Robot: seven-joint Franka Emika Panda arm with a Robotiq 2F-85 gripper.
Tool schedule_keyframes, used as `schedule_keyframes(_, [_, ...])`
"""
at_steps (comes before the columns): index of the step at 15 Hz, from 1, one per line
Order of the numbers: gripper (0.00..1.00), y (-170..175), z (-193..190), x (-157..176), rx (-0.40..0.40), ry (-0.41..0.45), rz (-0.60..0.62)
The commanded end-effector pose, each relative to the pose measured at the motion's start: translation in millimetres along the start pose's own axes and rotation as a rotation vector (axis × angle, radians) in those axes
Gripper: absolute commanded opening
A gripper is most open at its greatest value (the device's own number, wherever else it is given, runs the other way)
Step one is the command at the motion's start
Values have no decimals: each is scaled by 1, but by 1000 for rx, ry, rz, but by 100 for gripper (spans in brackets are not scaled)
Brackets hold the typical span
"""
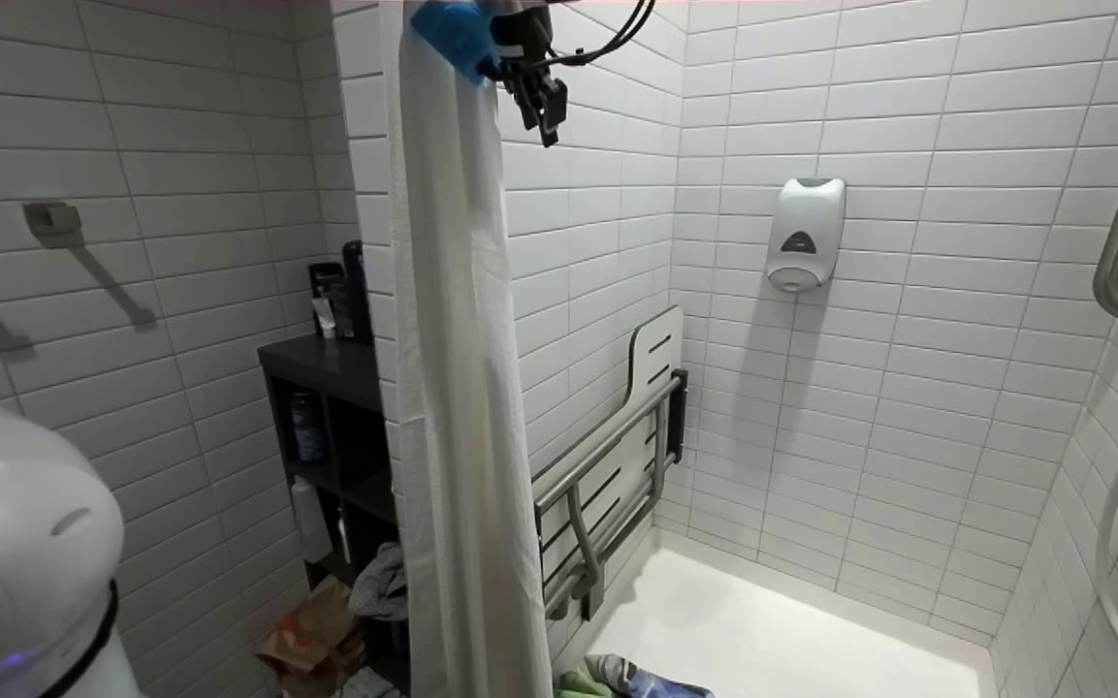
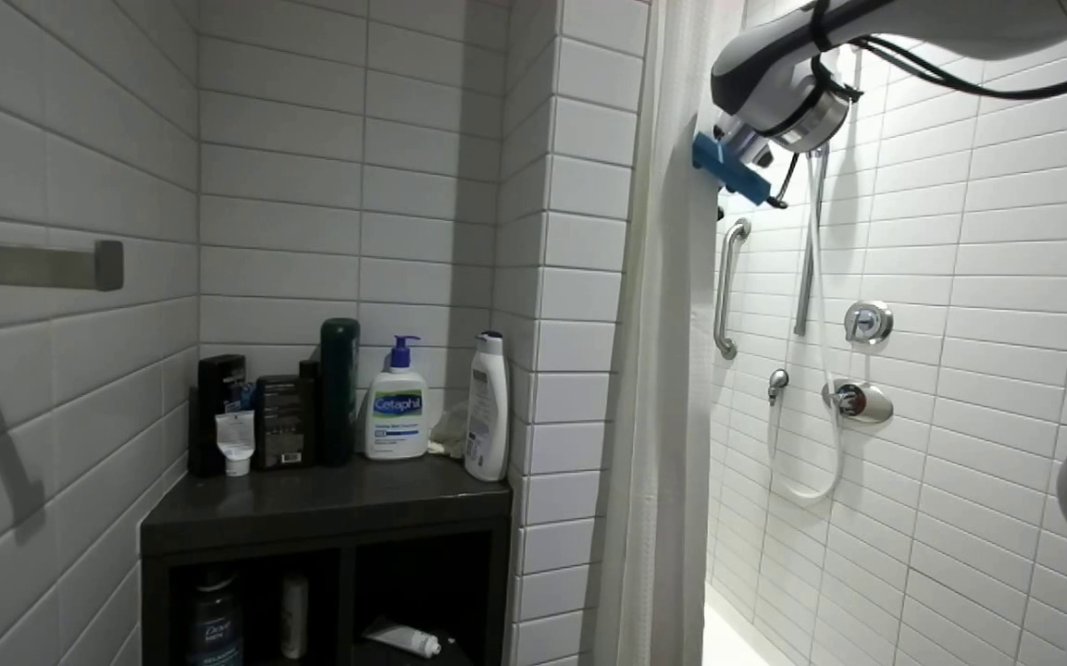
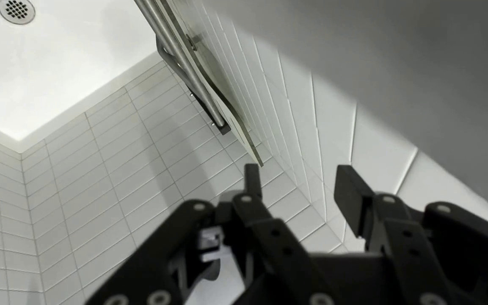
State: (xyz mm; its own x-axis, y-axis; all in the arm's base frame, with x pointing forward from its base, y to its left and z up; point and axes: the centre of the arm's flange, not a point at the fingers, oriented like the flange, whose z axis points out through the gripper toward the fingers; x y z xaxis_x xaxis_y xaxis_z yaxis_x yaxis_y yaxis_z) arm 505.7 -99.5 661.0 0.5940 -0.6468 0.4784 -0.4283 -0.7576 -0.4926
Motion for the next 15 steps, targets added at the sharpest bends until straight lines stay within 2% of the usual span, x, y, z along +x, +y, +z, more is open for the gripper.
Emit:
schedule_keyframes(1, [81, 24, -25, -5, -26, -5, 40])
schedule_keyframes(3, [95, 37, -39, -6, -42, -14, 51])
schedule_keyframes(4, [99, 41, -46, -7, -55, -16, 48])
schedule_keyframes(7, [100, 55, -76, -14, -127, -40, 13])
schedule_keyframes(12, [100, 87, -118, -3, -383, 129, -79])
schedule_keyframes(13, [100, 93, -127, -1, -429, 146, -89])
schedule_keyframes(15, [100, 95, -139, 0, -470, 142, -116])
